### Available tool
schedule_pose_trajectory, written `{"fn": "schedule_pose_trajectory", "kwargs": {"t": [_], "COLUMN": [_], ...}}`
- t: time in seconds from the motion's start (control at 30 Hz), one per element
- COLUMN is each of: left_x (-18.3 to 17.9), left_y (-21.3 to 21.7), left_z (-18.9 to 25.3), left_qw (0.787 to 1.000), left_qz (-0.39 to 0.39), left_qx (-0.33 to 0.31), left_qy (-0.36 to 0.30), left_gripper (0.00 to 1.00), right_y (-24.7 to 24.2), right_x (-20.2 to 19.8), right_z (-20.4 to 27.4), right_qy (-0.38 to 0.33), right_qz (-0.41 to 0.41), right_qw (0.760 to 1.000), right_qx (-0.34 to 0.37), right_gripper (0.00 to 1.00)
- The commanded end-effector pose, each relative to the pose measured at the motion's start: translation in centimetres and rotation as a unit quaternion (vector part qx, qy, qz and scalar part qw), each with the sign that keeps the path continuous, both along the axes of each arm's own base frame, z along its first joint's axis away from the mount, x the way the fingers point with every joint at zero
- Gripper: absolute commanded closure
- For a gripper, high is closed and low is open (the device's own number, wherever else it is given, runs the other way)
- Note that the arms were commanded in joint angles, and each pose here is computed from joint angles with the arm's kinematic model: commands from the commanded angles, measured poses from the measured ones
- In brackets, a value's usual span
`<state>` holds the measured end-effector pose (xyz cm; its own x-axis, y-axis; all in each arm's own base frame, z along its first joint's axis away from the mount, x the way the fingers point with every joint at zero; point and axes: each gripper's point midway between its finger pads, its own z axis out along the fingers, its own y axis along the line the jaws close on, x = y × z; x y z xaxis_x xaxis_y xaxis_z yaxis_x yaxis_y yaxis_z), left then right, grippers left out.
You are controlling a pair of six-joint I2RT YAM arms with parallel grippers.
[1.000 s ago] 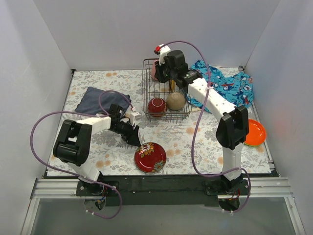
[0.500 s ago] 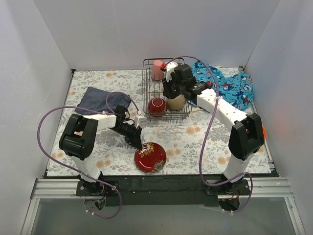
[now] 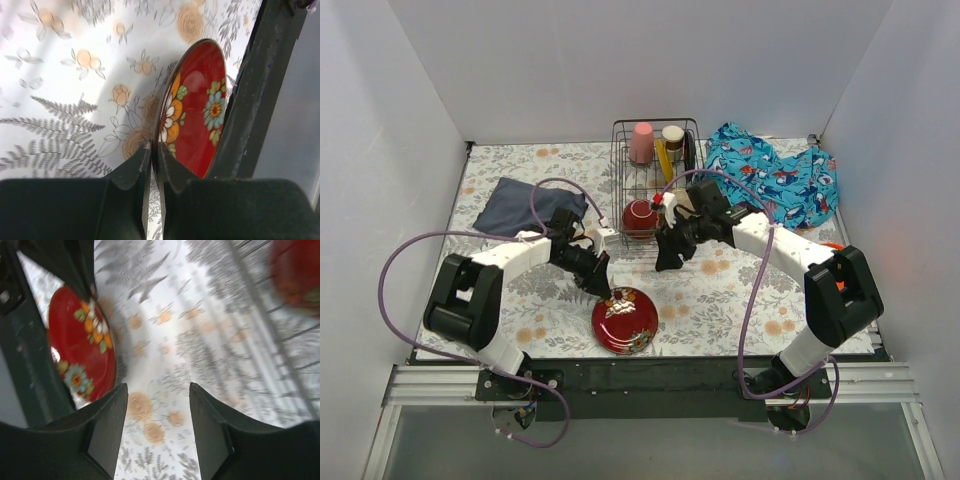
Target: Load the mixed dishes into the dish rack
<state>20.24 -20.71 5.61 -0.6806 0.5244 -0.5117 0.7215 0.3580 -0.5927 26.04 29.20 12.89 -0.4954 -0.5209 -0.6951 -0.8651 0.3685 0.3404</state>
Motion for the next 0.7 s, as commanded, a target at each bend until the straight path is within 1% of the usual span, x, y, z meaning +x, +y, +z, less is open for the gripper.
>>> {"fn": "schedule_pose_trajectory", "kwargs": {"t": [0.0,0.07,0.1,0.17,0.33,0.5,0.53,0.57,0.6,0.67], "left_x": [2.5,2.8,2.9,3.0,3.7,4.2,4.4,4.4,4.4,4.7], "left_y": [-0.8,-1.2,-1.3,-1.7,-2.4,-3.1,-3.1,-3.1,-3.2,-3.1], "left_z": [5.0,6.3,6.8,7.7,9.5,11.5,11.7,11.7,11.6,11.1], "left_qw": [0.994,0.992,0.992,0.991,0.989,0.986,0.985,0.985,0.986,0.986], "left_qz": [-0.002,-0.001,0.003,0.003,0.003,0.003,0.004,0.005,0.007,0.014], "left_qx": [-0.036,-0.048,-0.052,-0.066,-0.085,-0.108,-0.109,-0.110,-0.109,-0.103], "left_qy": [-0.107,-0.117,-0.116,-0.113,-0.122,-0.129,-0.132,-0.130,-0.129,-0.131], "left_gripper": [1.00,1.00,1.00,1.00,1.00,1.00,1.00,1.00,1.00,1.00], "right_y": [0.8,0.9,1.1,1.4,2.7,4.0,4.2,4.4,4.7,5.0], "right_x": [-4.2,-4.7,-4.9,-4.9,-5.1,-4.8,-4.7,-4.5,-4.3,-4.1], "right_z": [0.9,1.0,1.1,1.2,1.7,1.1,0.9,0.8,1.0,1.1], "right_qy": [0.045,0.058,0.065,0.070,0.075,0.083,0.084,0.083,0.084,0.086], "right_qz": [0.089,0.098,0.105,0.104,0.123,0.128,0.128,0.130,0.128,0.127], "right_qw": [0.993,0.991,0.989,0.989,0.985,0.984,0.984,0.984,0.983,0.983], "right_qx": [0.066,0.073,0.081,0.083,0.098,0.091,0.091,0.093,0.097,0.100], "right_gripper": [0.39,0.37,0.34,0.34,0.33,0.33,0.36,0.41,0.52,0.66]}}
